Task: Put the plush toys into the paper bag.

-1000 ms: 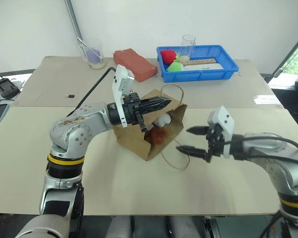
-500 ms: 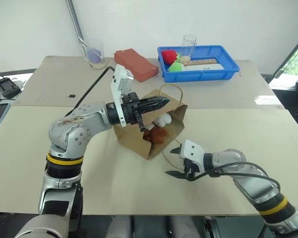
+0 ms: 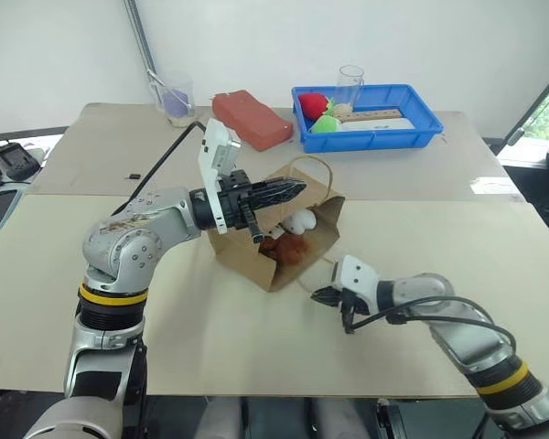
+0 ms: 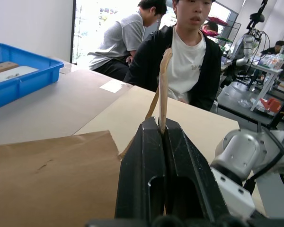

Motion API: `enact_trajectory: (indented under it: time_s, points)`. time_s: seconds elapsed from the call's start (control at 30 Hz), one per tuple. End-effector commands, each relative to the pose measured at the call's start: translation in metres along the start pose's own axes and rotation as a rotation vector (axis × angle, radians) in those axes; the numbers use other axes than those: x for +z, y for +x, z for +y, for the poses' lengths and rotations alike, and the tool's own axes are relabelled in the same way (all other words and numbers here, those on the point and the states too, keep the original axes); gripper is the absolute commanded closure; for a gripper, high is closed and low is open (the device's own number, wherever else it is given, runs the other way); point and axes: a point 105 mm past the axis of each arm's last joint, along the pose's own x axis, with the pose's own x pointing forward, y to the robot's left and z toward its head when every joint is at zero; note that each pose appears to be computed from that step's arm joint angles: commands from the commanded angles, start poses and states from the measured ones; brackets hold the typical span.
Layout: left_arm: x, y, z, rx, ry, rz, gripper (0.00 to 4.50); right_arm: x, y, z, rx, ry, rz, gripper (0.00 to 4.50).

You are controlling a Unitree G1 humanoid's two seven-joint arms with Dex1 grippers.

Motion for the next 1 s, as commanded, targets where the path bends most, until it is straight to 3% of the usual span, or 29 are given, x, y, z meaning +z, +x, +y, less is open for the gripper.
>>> enact_trajectory:
  time_s: [0.03,0.23,0.43,0.67,0.93,1.0]
  points:
    - [0.019,0.000,0.007,-0.018,0.112,-0.017,4.50,0.045,-0.033,-0.019,-0.042,-0.105,-0.095,4.47]
    - [0.032,0.010,0.032,-0.012,0.202,-0.022,4.50,0.096,-0.071,-0.050,-0.113,-0.225,-0.160,4.47]
    - [0.043,0.022,0.048,0.005,0.246,-0.066,4.50,0.127,-0.087,-0.050,-0.078,-0.338,-0.163,4.47]
    - [0.040,0.032,0.055,0.028,0.255,-0.101,4.50,0.139,-0.082,-0.042,-0.031,-0.407,-0.143,4.47]
    - [0.028,0.030,0.057,0.026,0.281,-0.076,4.50,0.131,-0.068,-0.047,-0.042,-0.429,-0.077,4.47]
    - [0.025,0.028,0.057,0.026,0.288,-0.061,4.50,0.134,-0.066,-0.045,-0.036,-0.421,-0.094,3.82]
